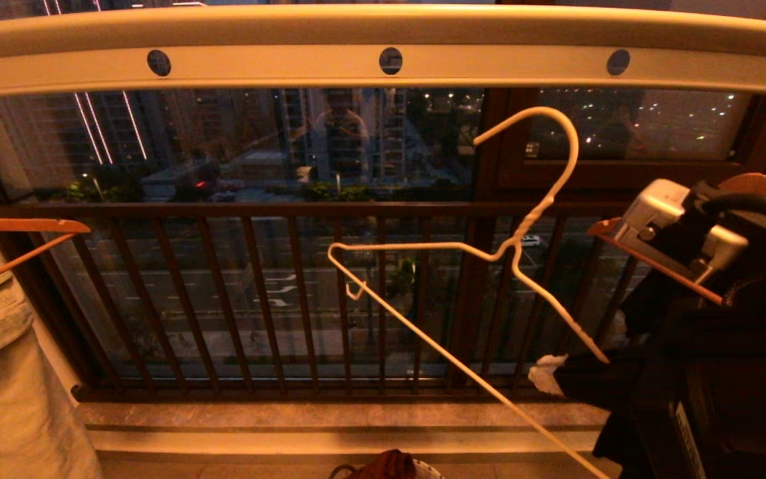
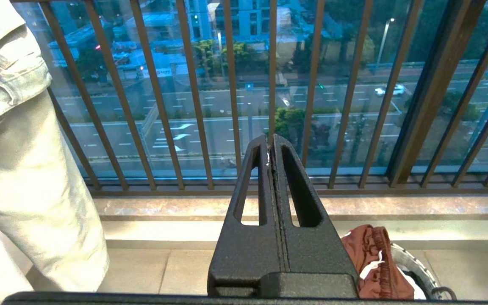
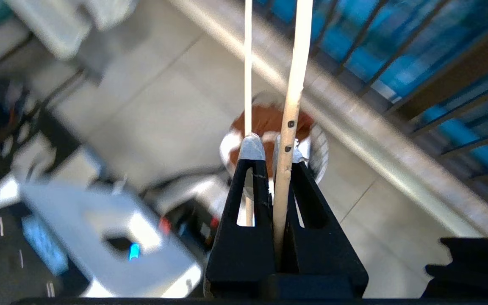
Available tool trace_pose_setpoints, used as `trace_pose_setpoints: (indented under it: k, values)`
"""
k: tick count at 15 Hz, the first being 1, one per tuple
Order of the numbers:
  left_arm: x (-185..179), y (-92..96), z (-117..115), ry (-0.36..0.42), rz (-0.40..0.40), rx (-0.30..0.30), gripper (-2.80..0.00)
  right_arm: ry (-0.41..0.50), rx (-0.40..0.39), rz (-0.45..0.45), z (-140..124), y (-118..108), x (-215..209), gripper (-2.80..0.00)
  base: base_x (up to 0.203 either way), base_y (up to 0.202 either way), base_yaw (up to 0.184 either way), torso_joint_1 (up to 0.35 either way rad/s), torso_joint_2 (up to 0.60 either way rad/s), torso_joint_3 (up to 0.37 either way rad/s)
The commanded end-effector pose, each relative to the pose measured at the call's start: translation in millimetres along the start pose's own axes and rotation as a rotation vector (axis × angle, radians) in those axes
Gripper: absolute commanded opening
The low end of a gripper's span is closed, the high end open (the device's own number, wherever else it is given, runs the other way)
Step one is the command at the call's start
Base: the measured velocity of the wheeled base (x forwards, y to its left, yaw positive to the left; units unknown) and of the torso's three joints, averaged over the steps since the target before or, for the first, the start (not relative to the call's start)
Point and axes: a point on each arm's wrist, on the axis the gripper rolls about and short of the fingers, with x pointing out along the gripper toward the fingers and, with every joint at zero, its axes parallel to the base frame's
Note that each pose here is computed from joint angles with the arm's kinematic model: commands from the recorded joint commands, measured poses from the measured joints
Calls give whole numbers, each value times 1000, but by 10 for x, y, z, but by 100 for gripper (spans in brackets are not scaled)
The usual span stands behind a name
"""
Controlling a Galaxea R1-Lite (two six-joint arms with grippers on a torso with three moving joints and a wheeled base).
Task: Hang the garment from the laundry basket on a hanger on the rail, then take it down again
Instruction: Pick up the clothes rack on the clothesline
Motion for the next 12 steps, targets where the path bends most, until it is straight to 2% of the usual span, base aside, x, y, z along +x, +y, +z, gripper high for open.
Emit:
trace_pose_setpoints:
  k: [1,2,3,5,10,12]
  values:
    - [8,-1,-29,11,0,0,-280,32,-6,30,-122,-57,-19,-280,0,0,0,0,0,0]
    - [8,-1,-29,11,0,0,-280,58,-26,63,-194,-79,10,-280,0,0,0,0,0,0]
    - [8,-1,-29,11,0,0,-280,44,-34,74,-220,-98,55,-280,0,0,0,0,0,0]
    - [8,-1,-29,11,0,0,-280,-30,-42,63,-213,-161,178,-280,0,0,0,0,0,0]
    - [8,-1,-29,11,0,0,-280,16,-83,55,-254,-267,420,-280,0,0,0,0,0,0]
    - [8,-1,-29,11,0,0,-280,-4,-81,51,-225,-277,478,-280,0,0,0,0,0,0]
